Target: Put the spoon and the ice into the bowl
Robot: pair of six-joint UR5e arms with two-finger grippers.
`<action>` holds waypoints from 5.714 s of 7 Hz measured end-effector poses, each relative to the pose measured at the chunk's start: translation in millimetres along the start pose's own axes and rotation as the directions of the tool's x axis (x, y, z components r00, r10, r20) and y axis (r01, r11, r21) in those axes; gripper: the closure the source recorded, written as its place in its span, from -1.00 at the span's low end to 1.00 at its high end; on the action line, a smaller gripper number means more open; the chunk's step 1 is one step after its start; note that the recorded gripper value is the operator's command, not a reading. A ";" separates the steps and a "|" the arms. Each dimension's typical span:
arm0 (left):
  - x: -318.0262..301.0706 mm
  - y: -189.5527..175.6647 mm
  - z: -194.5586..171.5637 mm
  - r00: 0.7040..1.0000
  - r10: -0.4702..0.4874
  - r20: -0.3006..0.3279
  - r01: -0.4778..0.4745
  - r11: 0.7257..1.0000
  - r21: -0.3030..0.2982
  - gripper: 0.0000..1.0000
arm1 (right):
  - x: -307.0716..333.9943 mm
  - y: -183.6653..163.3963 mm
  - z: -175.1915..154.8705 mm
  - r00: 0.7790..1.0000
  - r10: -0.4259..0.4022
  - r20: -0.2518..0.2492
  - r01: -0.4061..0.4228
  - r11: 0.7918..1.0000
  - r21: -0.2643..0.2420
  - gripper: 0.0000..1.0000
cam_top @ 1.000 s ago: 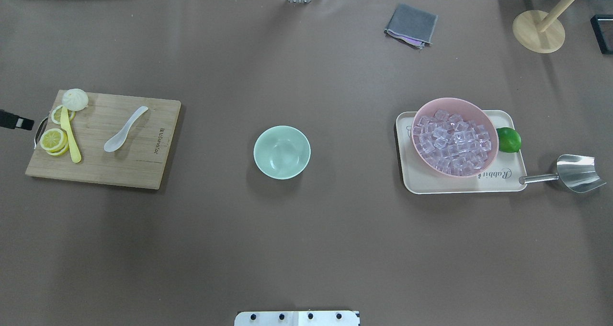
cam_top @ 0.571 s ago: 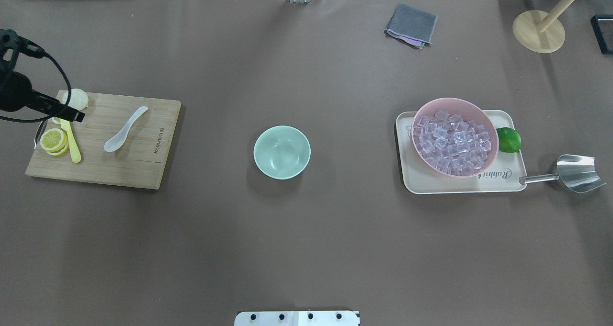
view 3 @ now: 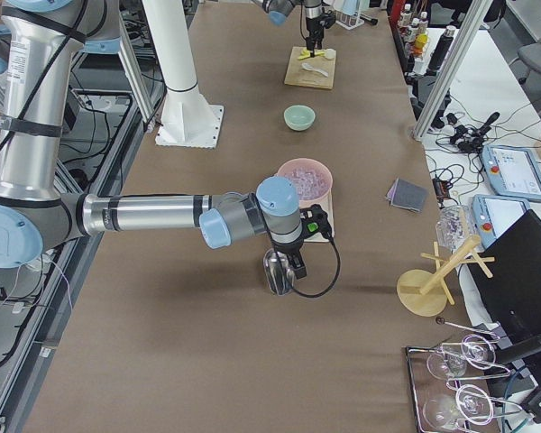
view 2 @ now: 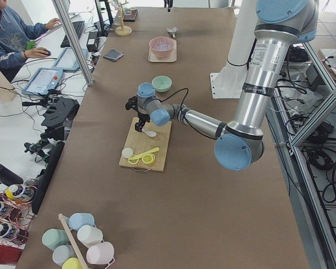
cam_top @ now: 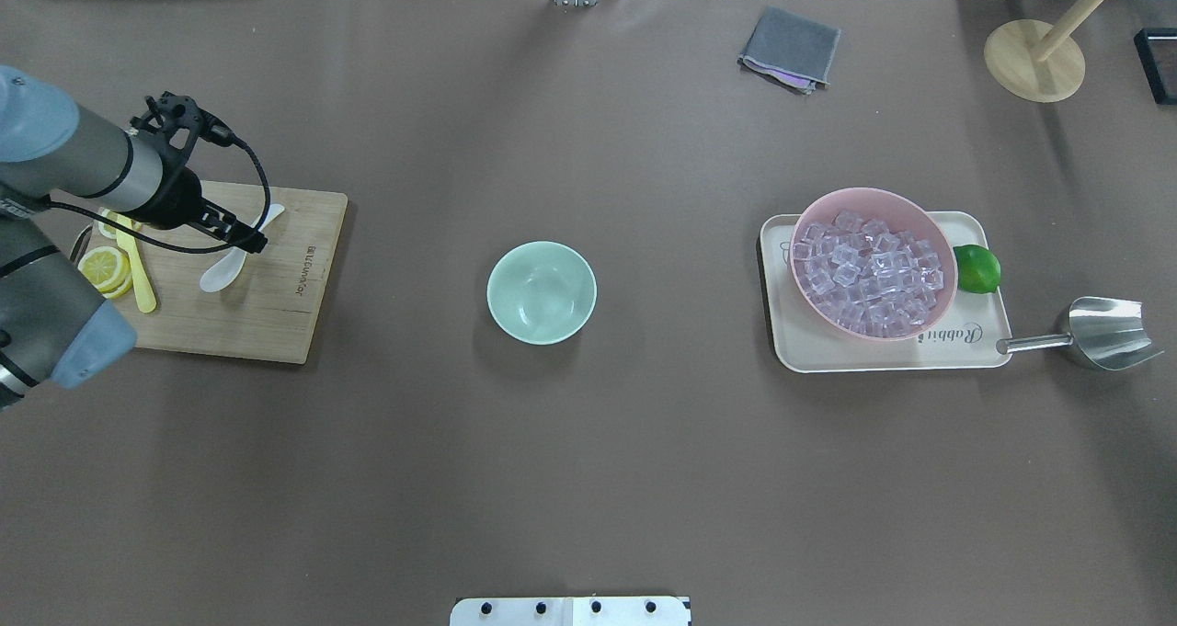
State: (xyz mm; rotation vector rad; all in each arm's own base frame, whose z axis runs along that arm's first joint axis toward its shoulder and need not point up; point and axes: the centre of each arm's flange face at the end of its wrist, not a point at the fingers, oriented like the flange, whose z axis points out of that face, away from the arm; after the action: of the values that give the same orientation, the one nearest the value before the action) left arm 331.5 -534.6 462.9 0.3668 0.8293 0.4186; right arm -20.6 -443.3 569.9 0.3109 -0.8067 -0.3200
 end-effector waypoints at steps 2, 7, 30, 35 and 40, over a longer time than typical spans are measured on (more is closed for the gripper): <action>7.1 -1.6 17.3 1.000 0.011 -0.003 -0.011 1.000 -0.024 -0.28 | -3.2 -1.0 2.6 1.000 0.000 0.005 0.000 1.000 -0.004 -0.91; 3.1 -1.7 19.9 1.000 0.020 0.001 -0.020 0.999 -0.033 1.00 | -3.1 1.6 3.2 1.000 0.002 0.008 -0.002 1.000 -0.007 -0.95; 211.0 -53.3 -49.5 0.901 -0.362 -0.241 0.395 0.913 0.105 -0.96 | -305.6 -119.6 94.0 0.984 0.165 0.073 -0.171 0.981 0.087 -0.44; 205.2 -51.8 -46.8 0.901 -0.374 -0.220 0.407 0.904 0.131 -0.96 | -312.8 -120.3 124.2 0.997 0.054 0.048 -0.057 0.997 0.057 -0.27; 205.2 -51.5 -47.3 0.901 -0.375 -0.220 0.408 0.903 0.132 -0.96 | -306.5 -130.1 141.4 0.999 -0.040 0.026 0.039 0.998 0.049 0.02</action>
State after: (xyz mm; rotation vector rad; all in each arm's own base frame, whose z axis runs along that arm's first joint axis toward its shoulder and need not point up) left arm 429.8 -470.7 280.6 0.3144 1.1049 -0.0009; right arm -345.5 -461.8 412.0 0.3690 -0.8362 -0.3428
